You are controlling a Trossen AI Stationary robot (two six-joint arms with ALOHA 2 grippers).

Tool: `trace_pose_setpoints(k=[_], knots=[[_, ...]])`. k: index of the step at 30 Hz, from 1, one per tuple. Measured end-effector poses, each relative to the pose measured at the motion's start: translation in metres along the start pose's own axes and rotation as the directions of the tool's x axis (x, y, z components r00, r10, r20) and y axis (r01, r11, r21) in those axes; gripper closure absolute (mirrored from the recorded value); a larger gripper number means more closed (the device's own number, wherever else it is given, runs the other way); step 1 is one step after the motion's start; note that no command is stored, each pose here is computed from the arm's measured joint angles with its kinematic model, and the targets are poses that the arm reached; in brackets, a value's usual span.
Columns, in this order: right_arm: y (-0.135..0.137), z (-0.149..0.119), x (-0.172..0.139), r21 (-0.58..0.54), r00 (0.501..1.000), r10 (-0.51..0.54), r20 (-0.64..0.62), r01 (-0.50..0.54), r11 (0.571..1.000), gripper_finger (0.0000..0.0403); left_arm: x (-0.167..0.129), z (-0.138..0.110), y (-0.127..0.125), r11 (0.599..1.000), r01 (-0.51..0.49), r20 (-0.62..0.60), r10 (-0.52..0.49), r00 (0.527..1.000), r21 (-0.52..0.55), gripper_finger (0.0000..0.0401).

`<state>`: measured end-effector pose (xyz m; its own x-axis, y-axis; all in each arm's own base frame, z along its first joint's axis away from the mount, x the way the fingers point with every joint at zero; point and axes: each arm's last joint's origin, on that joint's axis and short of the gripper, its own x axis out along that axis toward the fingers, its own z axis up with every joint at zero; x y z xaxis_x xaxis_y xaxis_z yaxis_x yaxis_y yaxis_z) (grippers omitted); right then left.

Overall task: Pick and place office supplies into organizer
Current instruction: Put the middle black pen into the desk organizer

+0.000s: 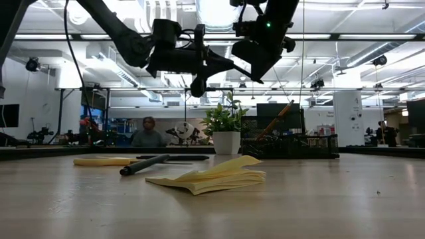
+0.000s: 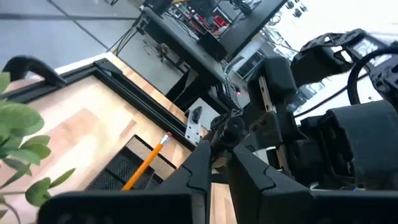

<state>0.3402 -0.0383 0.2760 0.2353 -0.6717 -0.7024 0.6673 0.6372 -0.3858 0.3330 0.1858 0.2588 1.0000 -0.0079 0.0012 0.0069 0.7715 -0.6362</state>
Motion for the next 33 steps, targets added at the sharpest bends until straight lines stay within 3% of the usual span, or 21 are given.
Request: trace_pose_setpoints(k=[6, 14, 17, 22, 28, 33], knots=[[0.003, -0.008, -0.004, -0.052, 0.999, 0.015, -0.052, -0.018, 0.998, 0.0322, -0.001, 0.004, -0.001, 0.999, -0.026, 0.048, 0.024, 0.999, 0.033, 0.0388], [-0.006, -0.034, -0.015, -0.061, 0.963, -0.080, -0.257, 0.066, 0.996, 0.0280, -0.003, 0.010, 0.001, 0.998, -0.037, 0.083, 0.033, 0.996, 0.052, 0.0389], [-0.003, -0.046, -0.026, -0.090, 0.949, -0.118, -0.292, 0.095, 0.991, 0.0272, -0.001, 0.010, 0.000, 0.990, -0.068, 0.088, 0.057, 0.994, 0.126, 0.0389], [0.014, -0.063, -0.050, -0.098, 0.946, -0.082, -0.314, 0.054, 0.994, 0.0270, 0.006, 0.007, -0.005, 0.951, -0.115, 0.053, 0.104, 0.993, 0.286, 0.0389], [0.029, -0.078, -0.071, -0.025, 0.957, -0.045, -0.286, 0.039, 0.999, 0.0279, 0.020, 0.004, -0.020, 0.858, -0.148, -0.024, 0.183, 0.983, 0.491, 0.0389], [0.031, -0.081, -0.075, 0.023, 0.959, -0.040, -0.280, 0.048, 0.999, 0.0279, 0.035, -0.007, -0.015, 0.845, -0.145, -0.086, 0.219, 0.972, 0.515, 0.0389]])
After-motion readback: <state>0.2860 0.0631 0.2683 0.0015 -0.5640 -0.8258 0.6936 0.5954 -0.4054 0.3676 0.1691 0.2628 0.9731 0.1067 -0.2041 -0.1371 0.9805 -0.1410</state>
